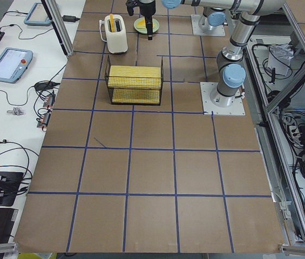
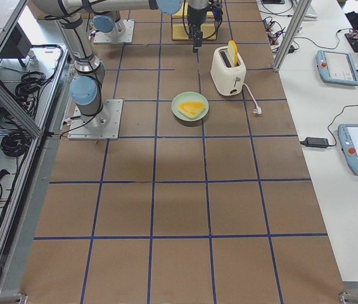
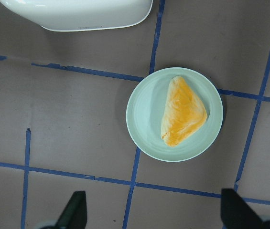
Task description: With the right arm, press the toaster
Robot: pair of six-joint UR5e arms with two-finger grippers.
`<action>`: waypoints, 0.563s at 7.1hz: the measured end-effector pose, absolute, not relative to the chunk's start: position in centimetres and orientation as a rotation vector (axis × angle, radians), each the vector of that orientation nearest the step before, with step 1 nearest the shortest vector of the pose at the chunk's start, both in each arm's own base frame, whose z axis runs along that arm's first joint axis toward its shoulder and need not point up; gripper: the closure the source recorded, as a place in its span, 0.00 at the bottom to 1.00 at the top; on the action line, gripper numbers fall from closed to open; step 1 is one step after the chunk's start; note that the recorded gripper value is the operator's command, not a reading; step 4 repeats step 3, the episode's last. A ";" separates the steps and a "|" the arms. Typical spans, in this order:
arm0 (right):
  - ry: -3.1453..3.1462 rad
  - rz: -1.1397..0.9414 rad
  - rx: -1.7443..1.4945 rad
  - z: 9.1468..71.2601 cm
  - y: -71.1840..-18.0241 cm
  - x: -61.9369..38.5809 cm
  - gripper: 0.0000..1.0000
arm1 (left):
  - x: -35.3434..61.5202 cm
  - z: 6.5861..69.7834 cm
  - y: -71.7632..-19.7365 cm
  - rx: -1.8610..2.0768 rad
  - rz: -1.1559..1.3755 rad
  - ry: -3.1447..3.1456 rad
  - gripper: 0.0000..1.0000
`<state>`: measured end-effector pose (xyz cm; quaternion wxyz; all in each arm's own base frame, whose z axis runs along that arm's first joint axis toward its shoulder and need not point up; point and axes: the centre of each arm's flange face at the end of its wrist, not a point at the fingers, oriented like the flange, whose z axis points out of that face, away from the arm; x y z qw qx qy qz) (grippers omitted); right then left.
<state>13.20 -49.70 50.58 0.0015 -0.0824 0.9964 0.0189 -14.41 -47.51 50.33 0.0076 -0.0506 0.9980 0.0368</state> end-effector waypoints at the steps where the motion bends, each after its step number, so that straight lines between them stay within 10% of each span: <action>1: 3.130 0.061 -0.259 50.5 -49.7 13.2 0.00 | -14.4 50.3 -47.5 -0.158 0.115 3.120 0.00; 4: 3.136 0.064 -0.258 50.4 -49.8 13.0 0.00 | -14.4 50.3 -47.5 -0.158 0.115 3.120 0.00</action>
